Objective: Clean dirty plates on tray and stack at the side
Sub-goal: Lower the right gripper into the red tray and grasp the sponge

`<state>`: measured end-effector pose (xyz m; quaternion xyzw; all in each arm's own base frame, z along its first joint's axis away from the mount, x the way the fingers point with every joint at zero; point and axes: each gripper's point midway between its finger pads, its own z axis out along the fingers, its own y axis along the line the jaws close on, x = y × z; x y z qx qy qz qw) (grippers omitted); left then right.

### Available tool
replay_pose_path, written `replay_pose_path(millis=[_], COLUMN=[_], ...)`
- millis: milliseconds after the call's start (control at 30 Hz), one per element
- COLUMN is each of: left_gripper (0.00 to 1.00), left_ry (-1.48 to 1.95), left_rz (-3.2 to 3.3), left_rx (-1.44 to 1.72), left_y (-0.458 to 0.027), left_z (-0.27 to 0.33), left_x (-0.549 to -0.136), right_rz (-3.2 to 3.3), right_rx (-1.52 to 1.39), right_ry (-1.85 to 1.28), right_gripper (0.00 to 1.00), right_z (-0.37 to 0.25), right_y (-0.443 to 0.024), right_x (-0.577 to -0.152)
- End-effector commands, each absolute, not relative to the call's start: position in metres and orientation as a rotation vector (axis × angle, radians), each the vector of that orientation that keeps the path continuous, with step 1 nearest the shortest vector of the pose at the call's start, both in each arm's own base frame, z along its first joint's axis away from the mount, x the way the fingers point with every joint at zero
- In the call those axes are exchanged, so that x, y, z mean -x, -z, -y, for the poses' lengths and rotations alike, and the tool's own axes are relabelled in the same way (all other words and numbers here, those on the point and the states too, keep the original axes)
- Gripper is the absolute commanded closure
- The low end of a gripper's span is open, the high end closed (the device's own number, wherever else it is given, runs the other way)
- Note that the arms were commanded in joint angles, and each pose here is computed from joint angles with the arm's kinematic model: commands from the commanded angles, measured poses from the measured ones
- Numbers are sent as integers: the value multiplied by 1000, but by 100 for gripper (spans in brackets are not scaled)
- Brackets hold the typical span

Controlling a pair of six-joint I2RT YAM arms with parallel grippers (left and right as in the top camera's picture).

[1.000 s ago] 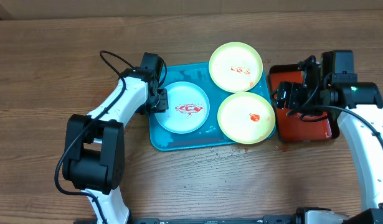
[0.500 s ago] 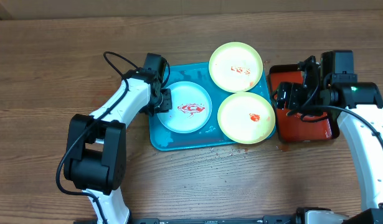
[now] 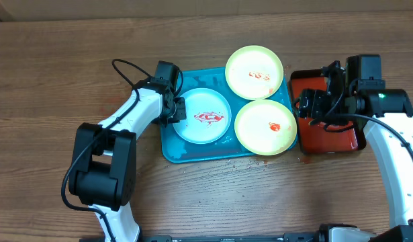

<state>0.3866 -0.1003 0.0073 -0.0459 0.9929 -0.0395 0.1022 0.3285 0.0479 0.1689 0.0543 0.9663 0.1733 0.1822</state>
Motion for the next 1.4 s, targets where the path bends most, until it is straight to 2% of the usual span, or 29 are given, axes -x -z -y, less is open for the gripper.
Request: replay_pose_path(millis=[0, 33, 367, 500, 667, 833, 933, 1033, 1233, 1367], left_gripper=[96, 96, 96, 96, 96, 96, 96, 96, 96, 96], left_ry=[97, 96, 92, 92, 91, 91, 91, 92, 94, 94], left_rz=[-2977, -2976, -2972, -2974, -2975, -2976, -2975, -2972, -2969, -2969], left_rx=[145, 145, 139, 139, 128, 129, 129, 128, 128, 128], left_y=[9, 9, 9, 9, 9, 9, 9, 9, 9, 9], left_z=[98, 98, 97, 97, 97, 97, 97, 97, 97, 97], left_x=[-374, -374, -375, -374, -374, -374, -374, -375, -375, -375], right_rz=[-2705, -2703, -2625, -2632, -2717, -2847, -2887, -2916, -2945, -2979], right_rx=[-132, -137, -500, -512, -535, -570, -603, -568, -550, -564], right_ry=[-496, -497, -213, -107, -78, -50, -61, -99, -117, -116], right_gripper=[30, 36, 57, 56, 38, 34, 39, 53, 53, 60], right_z=[-51, -51, 15, 37, 54, 81, 86, 81, 74, 75], right_y=[-176, -177, -189, -177, -136, -88, -71, -60, -37, -21], right_x=[-333, -333, -352, -368, -379, -372, -369, -371, -375, -374])
